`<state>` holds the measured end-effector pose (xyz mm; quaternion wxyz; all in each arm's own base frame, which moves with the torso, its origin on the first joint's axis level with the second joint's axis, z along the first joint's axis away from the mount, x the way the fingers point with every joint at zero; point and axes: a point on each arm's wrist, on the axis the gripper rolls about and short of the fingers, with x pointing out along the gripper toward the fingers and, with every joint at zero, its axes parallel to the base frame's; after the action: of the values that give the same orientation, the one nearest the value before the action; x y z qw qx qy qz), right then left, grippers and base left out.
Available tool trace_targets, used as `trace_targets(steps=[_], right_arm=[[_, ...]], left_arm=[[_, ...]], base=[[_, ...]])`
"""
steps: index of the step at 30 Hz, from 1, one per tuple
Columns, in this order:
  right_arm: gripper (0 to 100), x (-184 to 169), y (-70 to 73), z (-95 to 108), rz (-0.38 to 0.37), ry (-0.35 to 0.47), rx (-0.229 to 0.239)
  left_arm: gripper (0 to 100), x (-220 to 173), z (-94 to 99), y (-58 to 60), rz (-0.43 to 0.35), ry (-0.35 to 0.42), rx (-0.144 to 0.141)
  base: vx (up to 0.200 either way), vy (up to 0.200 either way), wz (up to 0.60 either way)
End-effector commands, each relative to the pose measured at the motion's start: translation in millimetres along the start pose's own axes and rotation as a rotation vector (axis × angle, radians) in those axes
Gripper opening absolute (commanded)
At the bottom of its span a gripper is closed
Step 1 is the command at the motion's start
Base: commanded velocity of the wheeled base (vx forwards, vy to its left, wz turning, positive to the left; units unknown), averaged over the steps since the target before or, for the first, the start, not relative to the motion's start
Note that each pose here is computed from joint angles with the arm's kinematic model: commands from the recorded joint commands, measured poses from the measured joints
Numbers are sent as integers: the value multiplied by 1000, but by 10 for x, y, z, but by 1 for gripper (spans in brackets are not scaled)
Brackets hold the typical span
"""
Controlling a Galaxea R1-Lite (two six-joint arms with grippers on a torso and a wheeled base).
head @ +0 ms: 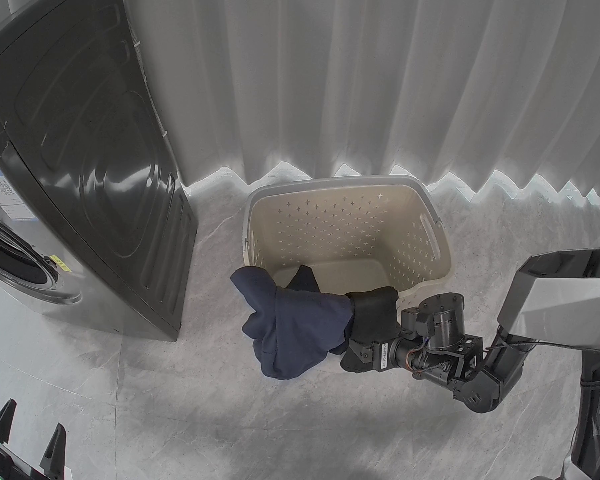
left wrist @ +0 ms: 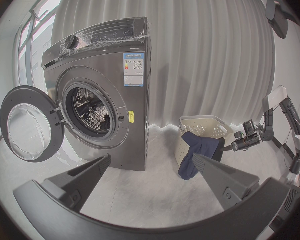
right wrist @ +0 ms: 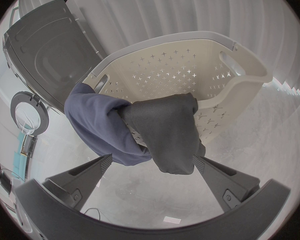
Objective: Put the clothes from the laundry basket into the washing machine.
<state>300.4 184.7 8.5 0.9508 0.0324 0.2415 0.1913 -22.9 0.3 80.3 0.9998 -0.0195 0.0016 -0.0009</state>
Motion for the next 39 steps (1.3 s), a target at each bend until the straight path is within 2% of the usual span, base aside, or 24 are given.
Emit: trace_targets(steps=[1, 8, 16, 17, 25, 32, 36, 39], right_arm=[[100, 145, -33, -70, -11, 11, 1], [100, 351, -22, 20, -4, -41, 2], [100, 501, -32, 23, -7, -64, 7], [0, 502, -31, 30, -4, -69, 5], [0, 444, -2, 72, 6, -90, -2], [0, 187, 30, 216, 15, -113, 0], [0, -322, 7, 516, 19, -182, 11], [0, -621, 16, 653, 31, -231, 15]], left_arm=[[100, 3, -52, 2, 1, 4, -1], [100, 3, -52, 2, 1, 4, -2], [100, 3, -52, 2, 1, 4, -4], [100, 3, -52, 2, 2, 4, -4], [100, 3, -52, 2, 2, 4, -4], [100, 3, -52, 2, 2, 4, -6], [100, 3, -52, 3, 4, 4, -6], [100, 3, -52, 3, 4, 4, -6]], base=[[0, 0, 0], [0, 0, 0], [0, 0, 0], [0, 0, 0], [0, 0, 0], [0, 0, 0], [0, 0, 0], [0, 0, 0]])
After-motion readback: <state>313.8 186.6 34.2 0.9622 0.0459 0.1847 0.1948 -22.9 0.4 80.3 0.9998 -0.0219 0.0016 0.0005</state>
